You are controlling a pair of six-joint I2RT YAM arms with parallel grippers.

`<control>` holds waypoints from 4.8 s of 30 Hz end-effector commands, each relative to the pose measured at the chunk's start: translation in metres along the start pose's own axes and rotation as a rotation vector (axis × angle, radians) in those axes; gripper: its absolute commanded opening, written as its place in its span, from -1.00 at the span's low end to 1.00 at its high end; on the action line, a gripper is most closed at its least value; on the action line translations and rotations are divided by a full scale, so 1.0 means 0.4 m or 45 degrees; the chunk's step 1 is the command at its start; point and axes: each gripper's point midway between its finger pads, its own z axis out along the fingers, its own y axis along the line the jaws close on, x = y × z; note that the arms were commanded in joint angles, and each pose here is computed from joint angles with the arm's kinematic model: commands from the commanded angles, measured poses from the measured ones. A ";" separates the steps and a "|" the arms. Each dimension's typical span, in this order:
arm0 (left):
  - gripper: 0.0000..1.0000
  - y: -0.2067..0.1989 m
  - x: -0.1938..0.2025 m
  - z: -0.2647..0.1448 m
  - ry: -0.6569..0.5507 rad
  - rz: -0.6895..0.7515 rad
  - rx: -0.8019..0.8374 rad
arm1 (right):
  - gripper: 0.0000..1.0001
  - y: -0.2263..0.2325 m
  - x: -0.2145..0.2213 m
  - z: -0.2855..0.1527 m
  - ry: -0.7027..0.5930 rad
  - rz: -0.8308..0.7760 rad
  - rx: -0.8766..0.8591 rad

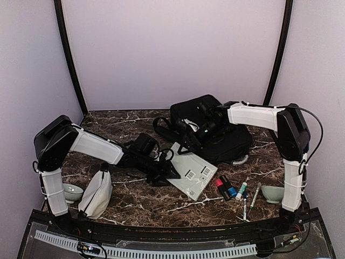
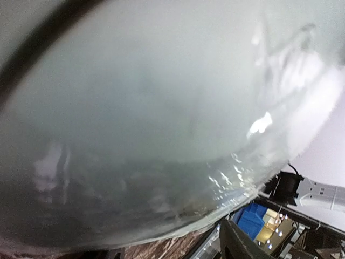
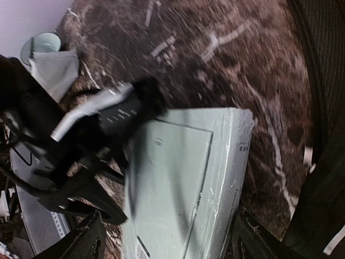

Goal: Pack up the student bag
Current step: Grab the book from the center of the board, then pick up the largest pocket of the bag from the student bag.

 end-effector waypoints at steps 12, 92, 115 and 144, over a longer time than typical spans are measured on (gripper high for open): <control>0.19 0.021 -0.228 0.021 -0.453 0.063 -0.025 | 0.49 -0.042 -0.044 -0.045 -0.069 0.017 0.039; 0.51 -0.480 -0.254 0.178 -0.590 1.836 -0.273 | -1.00 -0.261 0.054 -0.884 -0.960 0.316 0.382; -0.61 -0.405 -0.307 0.271 -0.493 1.832 -0.398 | -1.00 -0.264 0.093 -0.888 -0.939 0.316 0.473; -1.00 -0.502 -0.381 -0.214 -0.883 1.175 0.019 | -1.00 0.123 0.202 -0.461 -0.294 0.189 -0.460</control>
